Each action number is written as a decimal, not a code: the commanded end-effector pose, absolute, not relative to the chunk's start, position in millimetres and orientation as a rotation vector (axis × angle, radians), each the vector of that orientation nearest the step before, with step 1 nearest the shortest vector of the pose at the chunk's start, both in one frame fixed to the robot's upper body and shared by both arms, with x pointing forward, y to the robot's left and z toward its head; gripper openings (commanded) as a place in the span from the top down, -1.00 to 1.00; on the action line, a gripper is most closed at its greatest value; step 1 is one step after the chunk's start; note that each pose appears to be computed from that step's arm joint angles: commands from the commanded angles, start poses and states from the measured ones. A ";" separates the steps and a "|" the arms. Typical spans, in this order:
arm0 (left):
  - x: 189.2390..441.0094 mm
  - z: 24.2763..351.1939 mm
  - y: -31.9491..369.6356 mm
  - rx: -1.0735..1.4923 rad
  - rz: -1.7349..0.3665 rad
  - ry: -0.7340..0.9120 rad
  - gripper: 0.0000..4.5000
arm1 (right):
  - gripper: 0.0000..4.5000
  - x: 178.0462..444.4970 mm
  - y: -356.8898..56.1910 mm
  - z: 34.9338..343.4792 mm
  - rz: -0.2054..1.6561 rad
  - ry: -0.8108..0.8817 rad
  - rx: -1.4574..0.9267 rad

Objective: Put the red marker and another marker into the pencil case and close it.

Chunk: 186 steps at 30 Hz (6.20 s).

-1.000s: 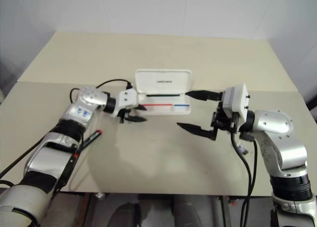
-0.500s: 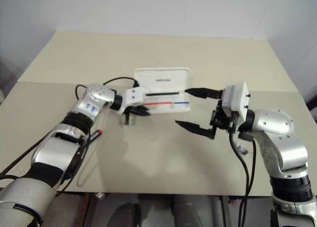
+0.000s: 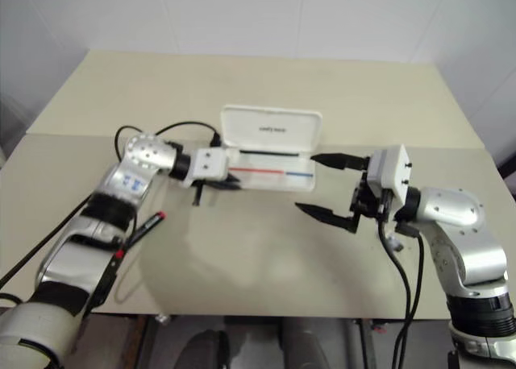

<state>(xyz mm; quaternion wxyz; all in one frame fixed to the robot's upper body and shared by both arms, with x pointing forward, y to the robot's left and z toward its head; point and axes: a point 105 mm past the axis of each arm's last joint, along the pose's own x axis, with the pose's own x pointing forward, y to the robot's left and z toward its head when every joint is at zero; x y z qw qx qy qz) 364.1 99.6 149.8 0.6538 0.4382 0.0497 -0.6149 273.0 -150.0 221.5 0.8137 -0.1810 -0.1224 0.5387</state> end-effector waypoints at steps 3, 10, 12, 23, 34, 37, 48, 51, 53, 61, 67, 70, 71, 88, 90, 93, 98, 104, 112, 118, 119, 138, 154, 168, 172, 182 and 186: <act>325.9 153.5 98.5 0.984 -1.421 0.077 0.99 | -1.00 258.3 -162.7 211.8 1.127 -0.239 -0.426; 297.2 141.8 92.4 0.925 -1.417 0.122 0.99 | -1.00 248.7 -159.7 202.8 1.123 -0.215 -0.388; 294.6 139.6 95.2 0.935 -1.410 0.139 0.99 | -1.00 248.0 -160.4 203.1 1.125 -0.213 -0.384; 302.0 125.0 102.7 0.918 -1.354 0.208 0.99 | -1.00 253.2 -152.5 210.4 1.140 -0.245 -0.377; 296.0 120.0 87.3 0.899 -1.416 0.191 0.47 | -1.00 256.8 -145.8 215.0 1.149 -0.269 -0.372; 293.7 127.5 83.2 0.917 -1.439 0.142 0.18 | -1.00 258.1 -145.3 215.2 1.151 -0.273 -0.371; 275.8 149.1 99.0 0.888 -1.442 0.115 0.02 | -1.00 260.2 -137.0 214.7 1.202 -0.294 -0.355; 278.8 164.9 109.0 0.901 -1.361 0.071 -0.36 | -1.00 263.6 -132.2 216.7 1.228 -0.311 -0.348; 280.6 177.7 122.1 0.935 -1.305 0.043 -0.66 | -1.00 266.8 -127.9 217.6 1.258 -0.321 -0.347; 244.0 195.0 181.6 0.722 -1.257 0.397 -0.99 | -1.00 274.0 -109.4 230.2 1.377 -0.387 -0.338; 249.5 185.2 246.5 0.781 -0.831 0.751 -0.99 | -1.00 270.2 -92.7 243.5 1.483 -0.453 -0.334; 255.0 177.9 258.4 0.815 -0.736 0.769 -0.99 | -1.00 269.3 -87.1 248.0 1.504 -0.475 -0.332; 255.4 174.3 262.0 0.817 -0.718 0.784 -0.99 | -1.00 269.1 -86.0 248.9 1.507 -0.479 -0.331; 264.4 118.8 278.2 0.691 -0.556 0.857 -0.45 | -1.00 258.4 -85.9 248.5 1.480 -0.480 -0.309; 265.2 121.7 280.7 0.711 -0.552 0.859 -0.17 | -1.00 257.9 -86.4 248.3 1.475 -0.481 -0.308; 268.4 127.3 283.7 0.744 -0.544 0.849 0.24 | -1.00 258.5 -86.1 248.6 1.469 -0.485 -0.307; 274.9 135.4 284.1 0.799 -0.546 0.813 0.73 | -1.00 260.8 -85.6 248.8 1.461 -0.487 -0.306; 289.2 161.0 258.4 0.828 -0.647 0.634 0.73 | -1.00 265.2 -86.7 248.3 1.442 -0.479 -0.308; 272.6 197.9 222.0 0.880 -0.976 0.468 0.73 | -1.00 270.9 -93.4 244.8 1.407 -0.443 -0.322; 258.2 199.0 190.0 0.896 -1.226 0.386 0.73 | -1.00 273.3 -98.5 243.9 1.377 -0.429 -0.326; 261.3 198.1 183.0 0.896 -1.239 0.361 0.73 | -1.00 273.7 -99.6 243.7 1.370 -0.426 -0.328; 328.9 165.9 81.3 0.944 -1.300 0.254 0.73 | -1.00 248.3 -146.4 210.8 1.285 -0.229 -0.457; 344.0 163.5 49.3 0.963 -1.305 0.212 -0.13 | -1.00 243.9 -152.3 210.8 1.191 -0.227 -0.441; 318.9 177.3 47.2 0.900 -1.416 0.098 -0.99 | -1.00 260.3 -158.1 211.3 1.146 -0.217 -0.394; 309.9 193.8 54.2 0.833 -1.464 -0.030 -0.99 | -1.00 281.9 -181.2 209.4 1.061 -0.140 -0.367; 286.0 247.6 81.5 0.585 -1.596 -0.261 -0.99 | -1.00 339.1 -253.2 179.8 0.844 0.235 -0.464; 280.5 257.5 102.9 0.545 -1.606 -0.239 -0.99 | -1.00 353.2 -278.1 167.6 0.792 0.384 -0.499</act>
